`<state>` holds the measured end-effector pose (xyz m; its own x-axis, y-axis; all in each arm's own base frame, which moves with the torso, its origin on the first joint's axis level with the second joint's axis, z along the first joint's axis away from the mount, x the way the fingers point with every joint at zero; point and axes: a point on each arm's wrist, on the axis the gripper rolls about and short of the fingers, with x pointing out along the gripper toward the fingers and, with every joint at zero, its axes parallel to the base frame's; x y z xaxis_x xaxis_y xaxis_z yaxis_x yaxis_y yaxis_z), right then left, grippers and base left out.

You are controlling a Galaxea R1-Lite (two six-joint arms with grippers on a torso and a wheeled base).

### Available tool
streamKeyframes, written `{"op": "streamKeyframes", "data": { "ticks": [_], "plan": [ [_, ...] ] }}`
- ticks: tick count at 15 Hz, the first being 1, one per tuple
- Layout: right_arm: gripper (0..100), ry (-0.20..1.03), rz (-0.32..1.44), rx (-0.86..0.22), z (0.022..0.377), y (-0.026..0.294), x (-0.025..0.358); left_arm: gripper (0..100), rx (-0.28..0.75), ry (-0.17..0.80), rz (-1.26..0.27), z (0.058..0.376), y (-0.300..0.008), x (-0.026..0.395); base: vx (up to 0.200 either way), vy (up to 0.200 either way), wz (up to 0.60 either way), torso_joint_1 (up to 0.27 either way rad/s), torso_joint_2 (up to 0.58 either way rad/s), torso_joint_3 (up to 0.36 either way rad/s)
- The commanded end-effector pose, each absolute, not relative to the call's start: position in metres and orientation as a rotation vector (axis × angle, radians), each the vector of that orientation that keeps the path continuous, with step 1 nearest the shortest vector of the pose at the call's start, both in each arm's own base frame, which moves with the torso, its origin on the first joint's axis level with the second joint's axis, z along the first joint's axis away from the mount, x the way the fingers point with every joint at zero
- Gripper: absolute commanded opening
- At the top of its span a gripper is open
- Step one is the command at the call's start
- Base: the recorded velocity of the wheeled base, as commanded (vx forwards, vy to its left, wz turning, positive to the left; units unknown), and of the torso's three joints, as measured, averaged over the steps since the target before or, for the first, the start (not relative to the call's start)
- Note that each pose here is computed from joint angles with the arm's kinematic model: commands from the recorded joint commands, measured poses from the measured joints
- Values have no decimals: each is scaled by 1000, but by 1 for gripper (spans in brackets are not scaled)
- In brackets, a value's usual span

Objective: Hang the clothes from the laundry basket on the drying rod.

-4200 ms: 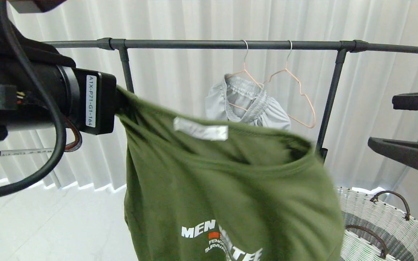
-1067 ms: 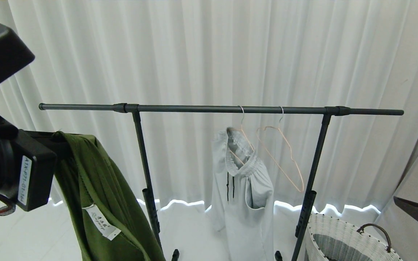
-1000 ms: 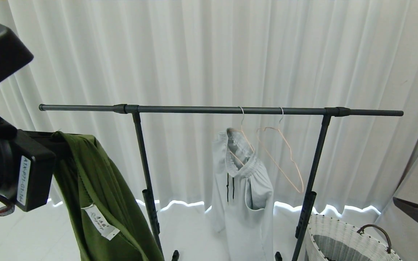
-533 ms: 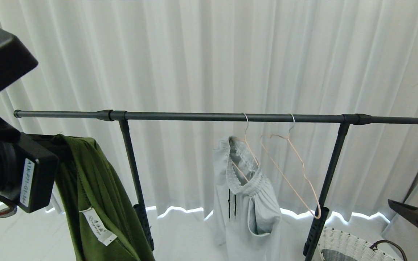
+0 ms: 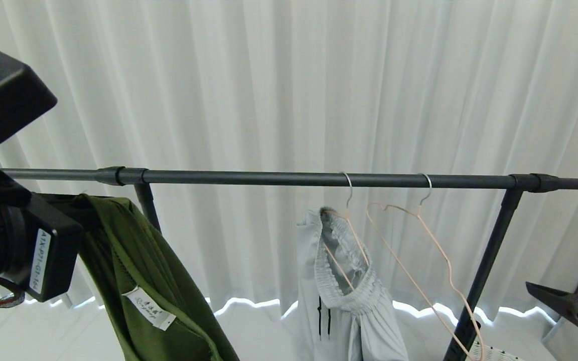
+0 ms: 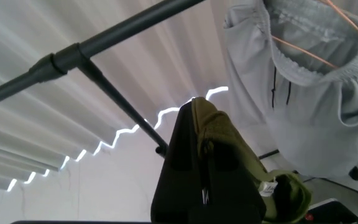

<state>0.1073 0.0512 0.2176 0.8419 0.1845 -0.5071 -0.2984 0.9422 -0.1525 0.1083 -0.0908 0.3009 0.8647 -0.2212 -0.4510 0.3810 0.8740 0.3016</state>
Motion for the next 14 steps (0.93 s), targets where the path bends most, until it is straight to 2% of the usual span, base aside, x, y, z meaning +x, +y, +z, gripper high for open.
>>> {"op": "streamKeyframes", "data": {
  "ticks": [1, 3, 10, 14],
  "plan": [
    [100, 543, 304, -218, 213, 55, 111, 0, 396, 419, -324, 298, -89, 106, 0, 0, 0, 0, 0, 0],
    [100, 584, 318, -211, 207, 62, 124, 0, 393, 411, -325, 298, -87, 105, 0, 0, 0, 0, 0, 0],
    [100, 617, 359, -153, 183, 106, 176, 0, 392, 401, -306, 298, -84, 102, 0, 0, 0, 0, 0, 0],
    [100, 704, 325, -135, 164, 127, 197, 0, 396, 405, -307, 296, -84, 101, 0, 0, 0, 0, 0, 0]
  ]
}}
